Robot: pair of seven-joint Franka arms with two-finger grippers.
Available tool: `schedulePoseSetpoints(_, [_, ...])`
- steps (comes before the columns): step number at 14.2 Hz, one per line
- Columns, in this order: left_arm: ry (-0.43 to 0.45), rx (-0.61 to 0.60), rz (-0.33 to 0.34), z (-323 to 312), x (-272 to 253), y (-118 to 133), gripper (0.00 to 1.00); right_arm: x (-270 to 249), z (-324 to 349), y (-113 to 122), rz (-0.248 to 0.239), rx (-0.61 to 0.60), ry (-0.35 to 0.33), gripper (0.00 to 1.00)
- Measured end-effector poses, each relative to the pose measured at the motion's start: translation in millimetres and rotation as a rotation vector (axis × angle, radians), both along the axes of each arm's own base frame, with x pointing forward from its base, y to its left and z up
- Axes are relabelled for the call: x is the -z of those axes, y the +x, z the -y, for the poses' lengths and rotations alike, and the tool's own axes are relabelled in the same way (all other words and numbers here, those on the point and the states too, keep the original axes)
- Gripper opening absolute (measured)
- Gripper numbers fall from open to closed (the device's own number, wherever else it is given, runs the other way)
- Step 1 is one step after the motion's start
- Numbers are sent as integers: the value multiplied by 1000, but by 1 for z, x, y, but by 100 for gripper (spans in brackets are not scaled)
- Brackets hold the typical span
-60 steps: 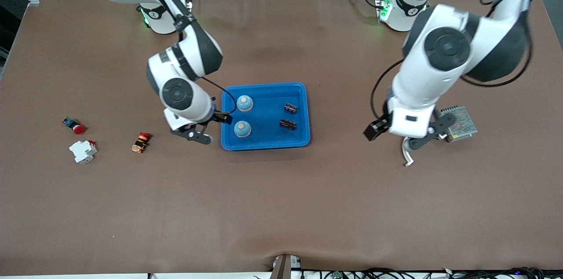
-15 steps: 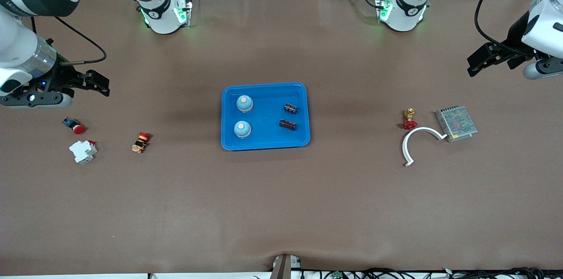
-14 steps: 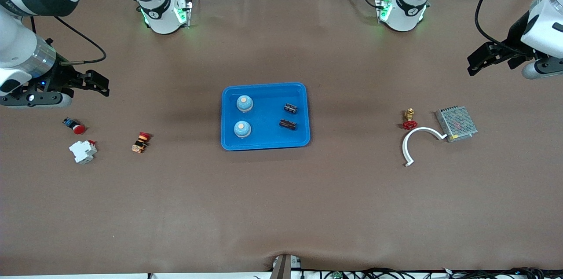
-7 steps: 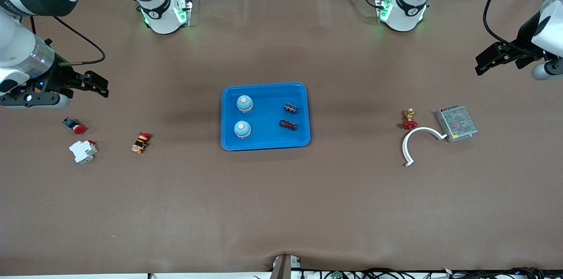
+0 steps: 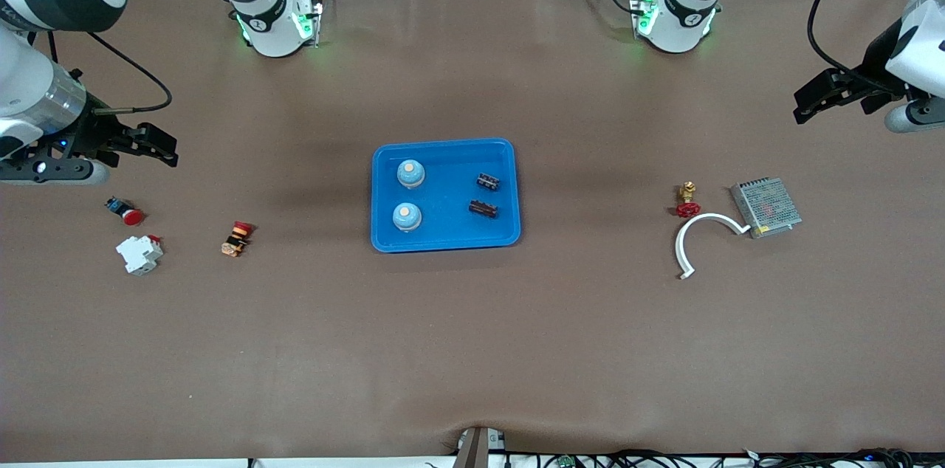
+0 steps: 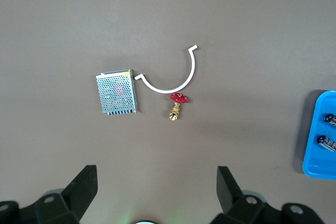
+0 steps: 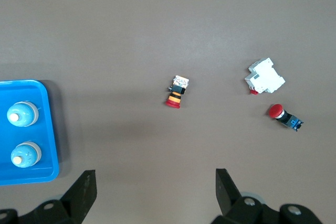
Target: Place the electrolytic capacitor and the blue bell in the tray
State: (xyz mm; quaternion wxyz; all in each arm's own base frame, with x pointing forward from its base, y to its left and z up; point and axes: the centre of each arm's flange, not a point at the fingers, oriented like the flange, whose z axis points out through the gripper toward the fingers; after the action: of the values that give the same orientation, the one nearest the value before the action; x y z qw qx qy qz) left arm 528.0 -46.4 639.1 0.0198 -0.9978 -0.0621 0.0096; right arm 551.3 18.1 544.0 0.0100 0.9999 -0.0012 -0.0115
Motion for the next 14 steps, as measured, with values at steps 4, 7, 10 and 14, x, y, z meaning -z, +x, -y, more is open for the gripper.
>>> schedulePoseSetpoints(4, [0,1,2,0,-2,-1,100,0,-1,0,2,1,0,100])
schedulePoseSetpoints(7, [0,19,-1,-4,-2,-1,100,-1,1,1,12,6,0,100])
schedulePoseSetpoints(10, [-1,25,-1,-5,-2,-2,100,-9,2,4,35,7,1,100])
schedulePoseSetpoints(14, [-1,25,2,-5,-4,-2,100,-46,0,10,109,5,4,100])
